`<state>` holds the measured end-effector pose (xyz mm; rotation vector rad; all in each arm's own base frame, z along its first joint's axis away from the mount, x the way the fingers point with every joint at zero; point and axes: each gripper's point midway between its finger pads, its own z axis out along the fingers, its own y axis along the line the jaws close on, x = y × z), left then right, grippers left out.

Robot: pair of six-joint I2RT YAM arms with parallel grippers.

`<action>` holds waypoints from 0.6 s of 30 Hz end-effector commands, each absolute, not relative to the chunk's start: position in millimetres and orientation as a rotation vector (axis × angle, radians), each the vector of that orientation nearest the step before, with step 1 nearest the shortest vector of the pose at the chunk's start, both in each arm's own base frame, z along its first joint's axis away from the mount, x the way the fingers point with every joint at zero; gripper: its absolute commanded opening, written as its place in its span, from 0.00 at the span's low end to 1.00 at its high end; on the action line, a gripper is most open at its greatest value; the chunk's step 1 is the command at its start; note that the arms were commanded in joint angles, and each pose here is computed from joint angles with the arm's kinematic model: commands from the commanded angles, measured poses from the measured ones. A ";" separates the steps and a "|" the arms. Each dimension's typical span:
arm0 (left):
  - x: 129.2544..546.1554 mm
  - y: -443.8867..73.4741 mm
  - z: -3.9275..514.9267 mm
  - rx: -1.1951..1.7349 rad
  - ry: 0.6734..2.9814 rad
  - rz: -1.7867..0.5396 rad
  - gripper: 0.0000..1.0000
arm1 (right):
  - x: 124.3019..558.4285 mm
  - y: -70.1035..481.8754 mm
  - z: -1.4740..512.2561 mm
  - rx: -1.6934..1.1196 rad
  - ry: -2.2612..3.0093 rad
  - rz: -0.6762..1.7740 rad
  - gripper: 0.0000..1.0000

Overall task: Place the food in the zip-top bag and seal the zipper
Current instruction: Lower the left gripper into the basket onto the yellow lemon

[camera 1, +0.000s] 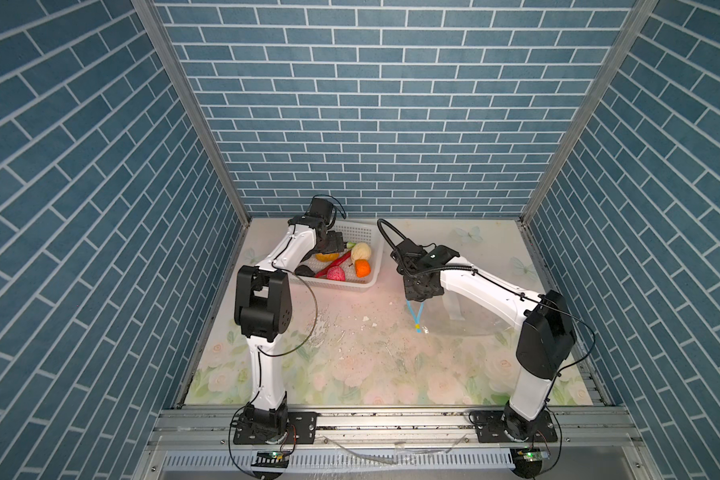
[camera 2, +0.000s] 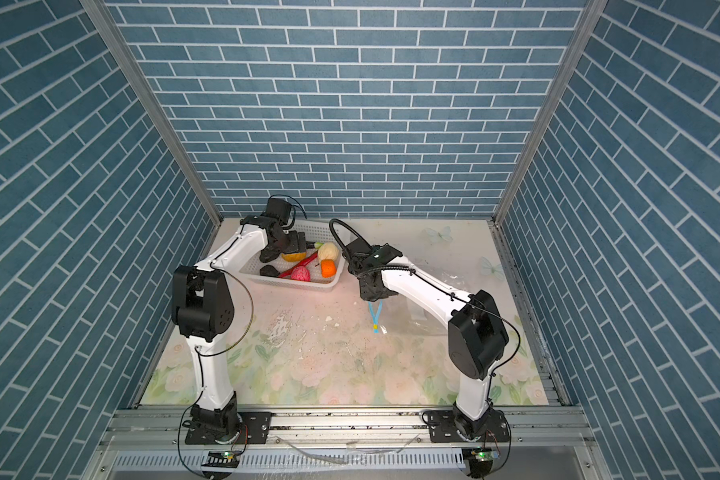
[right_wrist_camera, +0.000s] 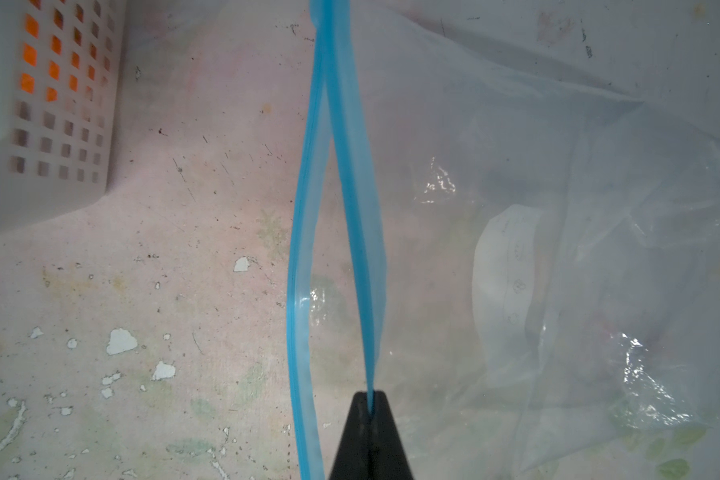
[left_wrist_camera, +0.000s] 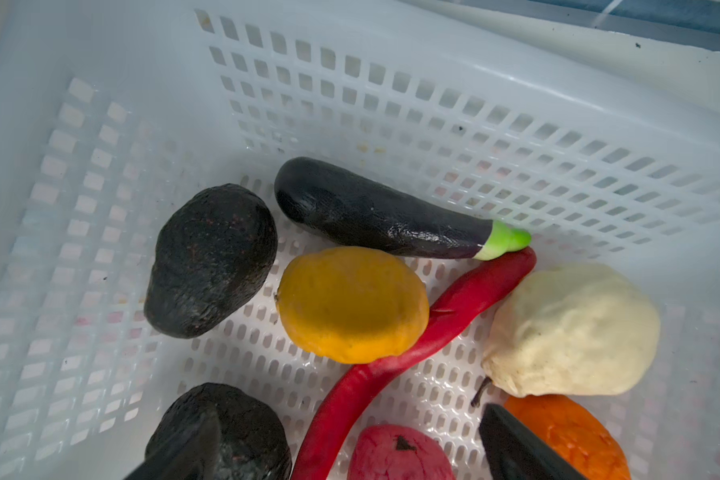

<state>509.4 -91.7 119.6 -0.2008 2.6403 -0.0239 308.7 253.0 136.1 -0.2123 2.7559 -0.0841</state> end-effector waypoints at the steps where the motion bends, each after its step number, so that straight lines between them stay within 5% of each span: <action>1: 506.4 -92.9 109.1 -0.177 2.701 -0.007 0.99 | 314.4 261.1 143.2 -0.244 2.739 -0.068 0.00; 18: 529.5 -87.6 80.6 -0.205 2.750 0.095 0.99 | 316.3 267.6 138.4 -0.272 2.758 -0.068 0.00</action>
